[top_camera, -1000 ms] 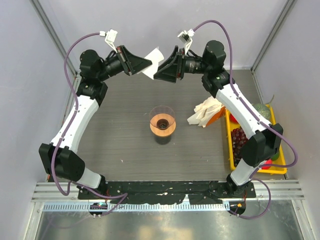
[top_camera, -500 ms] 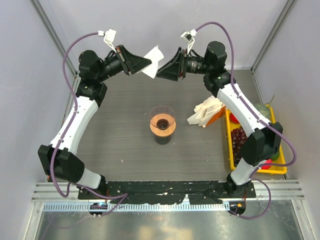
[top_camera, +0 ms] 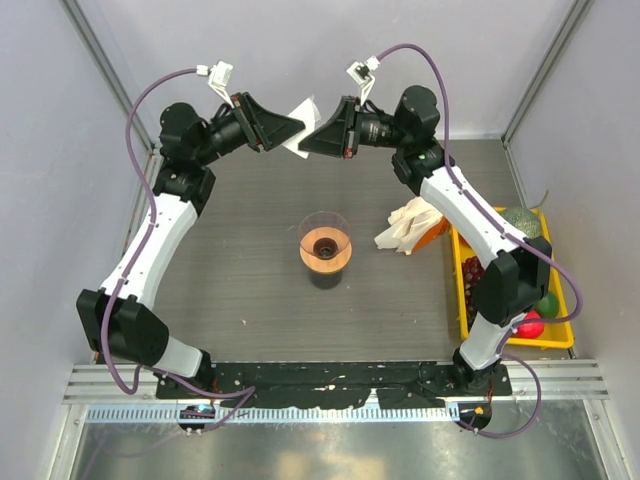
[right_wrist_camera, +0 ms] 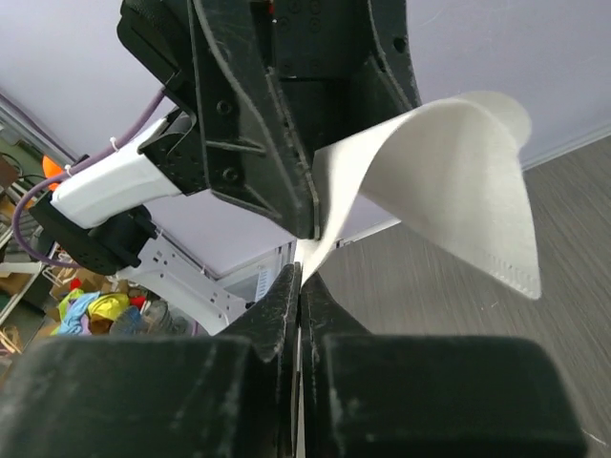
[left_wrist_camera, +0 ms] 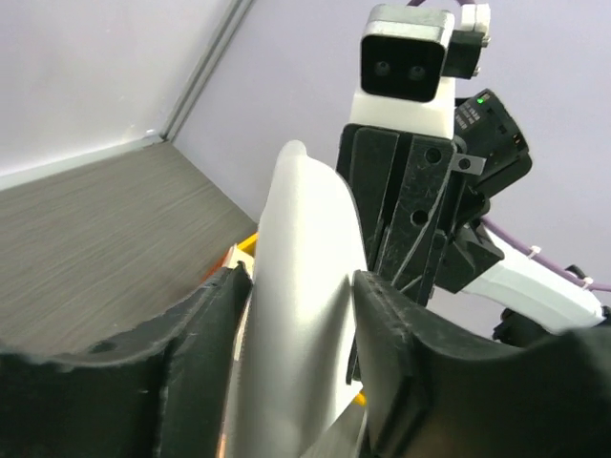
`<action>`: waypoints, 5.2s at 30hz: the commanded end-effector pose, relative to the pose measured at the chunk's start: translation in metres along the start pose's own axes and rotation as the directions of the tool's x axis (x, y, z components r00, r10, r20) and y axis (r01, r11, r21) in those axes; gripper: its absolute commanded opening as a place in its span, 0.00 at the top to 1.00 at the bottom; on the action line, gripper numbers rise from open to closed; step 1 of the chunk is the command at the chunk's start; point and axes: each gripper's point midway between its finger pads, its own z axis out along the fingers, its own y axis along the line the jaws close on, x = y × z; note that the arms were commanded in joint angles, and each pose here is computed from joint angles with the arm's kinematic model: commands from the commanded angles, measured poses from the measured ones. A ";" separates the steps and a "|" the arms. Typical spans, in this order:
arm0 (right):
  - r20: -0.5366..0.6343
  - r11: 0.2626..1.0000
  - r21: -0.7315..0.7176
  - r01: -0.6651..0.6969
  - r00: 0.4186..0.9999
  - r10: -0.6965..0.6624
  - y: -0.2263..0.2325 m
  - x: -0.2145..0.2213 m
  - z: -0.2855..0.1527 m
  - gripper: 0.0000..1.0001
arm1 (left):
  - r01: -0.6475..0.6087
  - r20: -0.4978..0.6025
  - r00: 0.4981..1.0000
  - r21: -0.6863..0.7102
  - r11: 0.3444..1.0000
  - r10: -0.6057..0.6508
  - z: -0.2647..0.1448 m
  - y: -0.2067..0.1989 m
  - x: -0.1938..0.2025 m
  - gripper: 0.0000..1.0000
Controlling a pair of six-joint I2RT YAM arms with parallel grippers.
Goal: Place the coffee filter in the dripper
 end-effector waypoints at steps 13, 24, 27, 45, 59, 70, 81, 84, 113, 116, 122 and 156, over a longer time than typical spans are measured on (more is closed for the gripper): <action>-0.645 0.632 0.132 0.764 0.550 -0.531 -0.035 0.036 -0.094 0.95 | -0.123 -0.177 0.981 -0.276 0.953 0.076 -0.092 0.027 0.009 0.01; -0.787 0.092 0.269 0.959 0.273 -0.553 -0.035 -0.011 -0.116 0.95 | 0.189 -0.007 0.980 -0.253 0.949 -0.197 -0.074 -0.002 0.007 0.01; -0.798 -0.002 0.321 0.947 0.269 -0.540 -0.035 -0.018 -0.115 0.95 | 0.220 0.048 0.975 -0.279 0.935 -0.215 -0.064 -0.003 0.001 0.01; -0.847 -0.209 0.295 0.932 0.155 -0.508 -0.026 -0.018 -0.090 0.95 | 0.406 0.058 0.914 -0.194 0.893 -0.402 0.011 -0.013 0.007 0.01; -0.813 -0.134 0.369 0.920 0.249 -0.526 -0.023 -0.017 -0.091 0.95 | 0.326 0.079 0.944 -0.102 0.940 -0.319 -0.001 -0.025 -0.009 0.07; -0.641 0.210 0.509 0.835 0.531 -0.555 -0.011 -0.011 -0.084 0.95 | 0.150 0.144 0.983 -0.281 0.948 -0.114 -0.038 -0.018 -0.020 0.01; -0.625 0.256 0.532 0.807 0.579 -0.524 -0.011 -0.010 -0.079 0.95 | 0.139 0.117 0.987 -0.284 0.948 -0.110 -0.019 -0.041 -0.002 0.01; -0.630 0.257 0.528 0.809 0.577 -0.519 -0.011 -0.008 -0.079 0.95 | 0.128 0.113 0.989 -0.299 0.946 -0.098 -0.018 -0.042 0.000 0.01; -0.639 0.237 0.524 0.818 0.561 -0.526 -0.005 -0.003 -0.074 0.95 | 0.165 0.101 0.986 -0.393 0.904 -0.136 -0.010 -0.023 0.019 0.01; -0.637 0.241 0.522 0.818 0.562 -0.527 -0.005 -0.003 -0.074 0.95 | 0.169 0.099 0.985 -0.389 0.906 -0.141 -0.010 -0.023 0.022 0.01; -0.641 0.248 0.519 0.818 0.564 -0.520 -0.006 0.001 -0.074 0.95 | 0.168 0.114 0.984 -0.341 0.925 -0.137 -0.010 -0.032 0.019 0.01; -0.413 0.670 0.223 0.708 0.691 -0.593 0.088 0.018 -0.086 0.16 | -0.024 -0.103 0.995 -0.086 0.996 0.015 -0.022 -0.064 0.052 1.00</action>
